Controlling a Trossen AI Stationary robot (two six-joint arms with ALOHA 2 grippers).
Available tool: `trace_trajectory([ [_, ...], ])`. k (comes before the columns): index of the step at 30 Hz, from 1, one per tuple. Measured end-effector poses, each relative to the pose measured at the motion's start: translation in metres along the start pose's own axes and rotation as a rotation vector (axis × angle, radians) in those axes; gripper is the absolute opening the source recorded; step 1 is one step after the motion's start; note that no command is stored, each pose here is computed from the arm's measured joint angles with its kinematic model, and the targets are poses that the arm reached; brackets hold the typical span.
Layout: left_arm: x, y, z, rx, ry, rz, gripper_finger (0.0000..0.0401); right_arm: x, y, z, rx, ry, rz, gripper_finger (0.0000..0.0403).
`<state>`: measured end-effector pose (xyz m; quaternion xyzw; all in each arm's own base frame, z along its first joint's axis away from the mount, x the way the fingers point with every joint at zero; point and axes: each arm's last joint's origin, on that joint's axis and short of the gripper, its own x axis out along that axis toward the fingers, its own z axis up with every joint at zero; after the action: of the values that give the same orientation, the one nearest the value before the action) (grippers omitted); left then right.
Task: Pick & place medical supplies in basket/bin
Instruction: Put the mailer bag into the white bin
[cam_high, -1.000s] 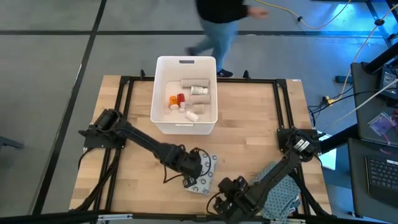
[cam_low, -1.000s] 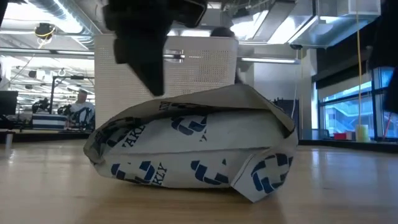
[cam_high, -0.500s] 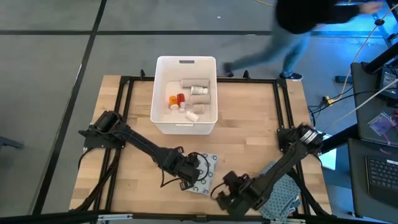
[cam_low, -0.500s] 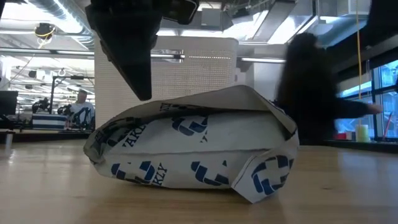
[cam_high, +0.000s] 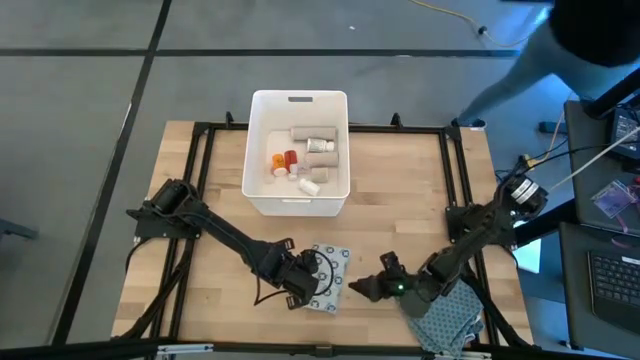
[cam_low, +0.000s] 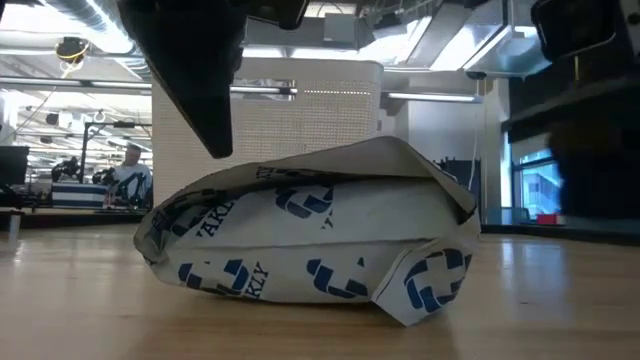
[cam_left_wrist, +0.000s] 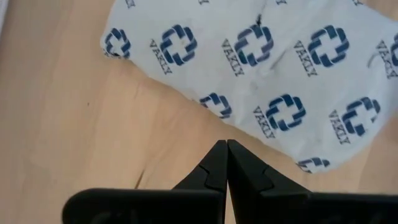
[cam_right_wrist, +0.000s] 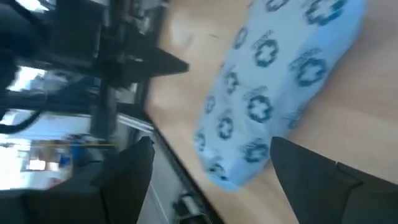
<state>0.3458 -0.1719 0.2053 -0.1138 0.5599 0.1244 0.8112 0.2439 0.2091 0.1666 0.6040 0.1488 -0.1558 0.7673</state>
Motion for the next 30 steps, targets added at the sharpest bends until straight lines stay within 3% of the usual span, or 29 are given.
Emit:
trace_trajectory([
  [5, 0.001, 0.002, 0.004, -0.012, -0.015, 0.002, 0.0002, 0.02, -0.014, 0.003, 0.002, -0.055, -0.045, 0.0319],
  [14, 0.032, 0.006, 0.009, -0.002, 0.056, -0.006, 0.0002, 0.046, -0.024, -0.001, 0.085, -0.009, -0.113, 0.0319],
  [22, 0.036, 0.014, 0.02, -0.003, 0.055, -0.037, 0.0002, 0.059, -0.038, -0.005, 0.147, 0.043, -0.169, 0.0319],
  [30, 0.049, 0.01, 0.025, -0.025, 0.071, -0.116, 0.0002, 0.092, -0.025, -0.012, 0.162, 0.061, -0.158, 0.032],
])
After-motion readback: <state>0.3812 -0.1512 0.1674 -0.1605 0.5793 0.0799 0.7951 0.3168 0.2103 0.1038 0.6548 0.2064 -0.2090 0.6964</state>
